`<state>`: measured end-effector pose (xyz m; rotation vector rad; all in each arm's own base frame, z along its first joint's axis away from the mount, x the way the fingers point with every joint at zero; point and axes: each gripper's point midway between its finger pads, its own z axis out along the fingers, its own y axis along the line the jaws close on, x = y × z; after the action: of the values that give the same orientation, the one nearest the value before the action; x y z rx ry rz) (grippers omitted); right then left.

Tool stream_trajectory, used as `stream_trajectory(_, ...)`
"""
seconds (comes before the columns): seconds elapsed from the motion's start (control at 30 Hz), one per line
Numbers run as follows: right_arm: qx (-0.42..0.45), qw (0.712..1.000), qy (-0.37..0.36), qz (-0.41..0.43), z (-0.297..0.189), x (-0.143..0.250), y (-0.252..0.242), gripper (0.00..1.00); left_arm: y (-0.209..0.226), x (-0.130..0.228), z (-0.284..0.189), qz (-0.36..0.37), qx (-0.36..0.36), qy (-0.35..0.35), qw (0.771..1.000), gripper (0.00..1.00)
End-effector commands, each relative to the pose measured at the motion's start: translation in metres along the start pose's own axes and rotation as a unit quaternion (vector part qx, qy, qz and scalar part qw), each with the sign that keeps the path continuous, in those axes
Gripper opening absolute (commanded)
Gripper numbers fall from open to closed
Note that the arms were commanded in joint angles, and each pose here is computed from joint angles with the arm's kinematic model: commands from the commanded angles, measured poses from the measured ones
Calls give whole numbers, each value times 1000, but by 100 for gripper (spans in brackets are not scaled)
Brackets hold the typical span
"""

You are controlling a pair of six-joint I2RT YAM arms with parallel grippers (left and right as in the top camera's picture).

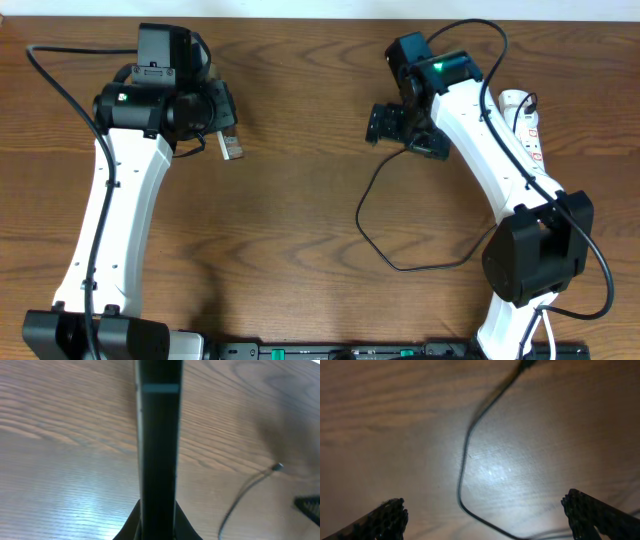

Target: Plug charger to phone and switch on socket

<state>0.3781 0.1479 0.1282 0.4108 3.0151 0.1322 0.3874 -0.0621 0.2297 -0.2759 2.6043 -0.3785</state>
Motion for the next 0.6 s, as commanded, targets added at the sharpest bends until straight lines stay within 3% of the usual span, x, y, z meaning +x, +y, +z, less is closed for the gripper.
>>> stream_trajectory(0.0, 2, 999, -15, 47, -2, -7, -3, 99, -23, -1, -17, 29, 59, -8, 998, 7)
stream_trajectory(0.13, 38, 989, -57, 130, -3, -20, -17, 99, -30, 0, -18, 31, 81, -3, 996, 7)
stream_trajectory(0.57, 33, 988, -65, 138, 9, -29, -12, 99, -30, 0, -15, 32, 80, -1, 996, 7)
